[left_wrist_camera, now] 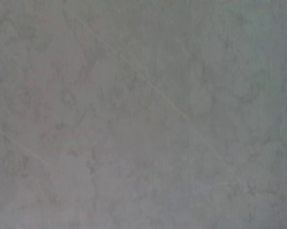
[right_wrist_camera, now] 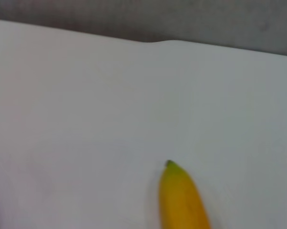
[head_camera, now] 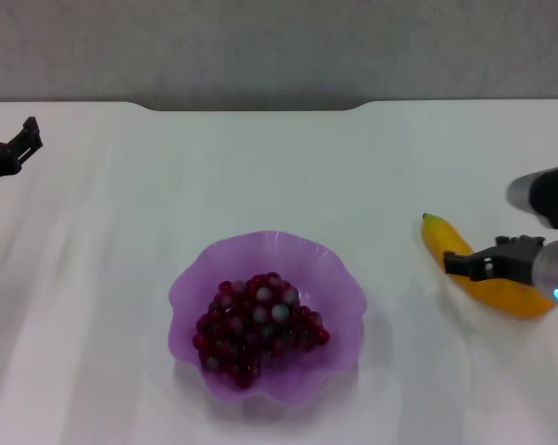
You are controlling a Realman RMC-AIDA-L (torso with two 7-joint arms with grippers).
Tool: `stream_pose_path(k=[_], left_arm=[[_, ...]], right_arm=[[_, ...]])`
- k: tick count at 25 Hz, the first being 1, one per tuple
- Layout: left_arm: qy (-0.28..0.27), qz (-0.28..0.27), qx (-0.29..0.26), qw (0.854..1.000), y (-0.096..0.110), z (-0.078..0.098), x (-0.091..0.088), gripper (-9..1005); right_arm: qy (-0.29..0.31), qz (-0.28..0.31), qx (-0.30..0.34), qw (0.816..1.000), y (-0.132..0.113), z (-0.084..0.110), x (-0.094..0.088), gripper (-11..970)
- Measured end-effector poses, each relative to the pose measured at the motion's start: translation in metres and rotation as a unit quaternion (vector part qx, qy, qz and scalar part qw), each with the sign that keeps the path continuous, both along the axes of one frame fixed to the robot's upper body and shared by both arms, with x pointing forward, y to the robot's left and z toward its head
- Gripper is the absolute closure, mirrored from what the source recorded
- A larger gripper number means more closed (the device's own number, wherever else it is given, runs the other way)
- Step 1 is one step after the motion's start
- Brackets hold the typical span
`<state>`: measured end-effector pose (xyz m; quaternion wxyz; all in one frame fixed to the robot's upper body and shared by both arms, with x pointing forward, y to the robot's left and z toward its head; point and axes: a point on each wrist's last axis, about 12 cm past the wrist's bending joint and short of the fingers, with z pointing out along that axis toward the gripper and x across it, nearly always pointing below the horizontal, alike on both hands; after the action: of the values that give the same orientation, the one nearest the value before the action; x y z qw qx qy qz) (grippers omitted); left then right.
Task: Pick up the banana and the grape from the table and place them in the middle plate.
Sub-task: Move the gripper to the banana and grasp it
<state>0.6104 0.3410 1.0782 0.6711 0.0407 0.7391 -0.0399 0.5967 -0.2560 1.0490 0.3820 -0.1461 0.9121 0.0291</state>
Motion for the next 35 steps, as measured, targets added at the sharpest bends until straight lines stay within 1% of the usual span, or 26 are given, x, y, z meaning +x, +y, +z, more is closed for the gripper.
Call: stream_pose_path(k=[3, 6, 16, 19, 28, 33, 35], left_arm=[[0.0, 0.0, 0.0, 1.0, 0.0, 0.0, 0.0, 104], [0.0, 0.0, 0.0, 1.0, 0.0, 0.0, 0.0, 104], [0.003, 0.003, 0.0, 1.0, 0.003, -0.002, -0.003, 104], [0.003, 0.004, 0.0, 1.0, 0.003, -0.002, -0.003, 105], [0.003, 0.004, 0.001, 1.0, 0.003, -0.002, -0.003, 104], [0.001, 0.002, 0.0, 1.0, 0.003, -0.002, -0.003, 104], [0.001, 0.002, 0.0, 1.0, 0.003, -0.002, -0.004, 104]], right_arm=[[0.008, 0.009, -0.002, 1.0, 0.008, -0.007, -0.003, 84], [0.011, 0.009, -0.004, 1.0, 0.008, -0.009, -0.003, 84], [0.022, 0.003, -0.008, 1.0, 0.002, -0.014, -0.006, 83], [0.031, -0.004, -0.012, 0.999, -0.002, -0.019, -0.009, 83], [0.031, -0.006, -0.014, 0.999, -0.004, -0.02, -0.008, 83], [0.029, -0.007, -0.013, 0.999, -0.003, -0.02, -0.007, 150], [0.027, -0.009, -0.011, 1.0, -0.004, -0.02, -0.007, 191]])
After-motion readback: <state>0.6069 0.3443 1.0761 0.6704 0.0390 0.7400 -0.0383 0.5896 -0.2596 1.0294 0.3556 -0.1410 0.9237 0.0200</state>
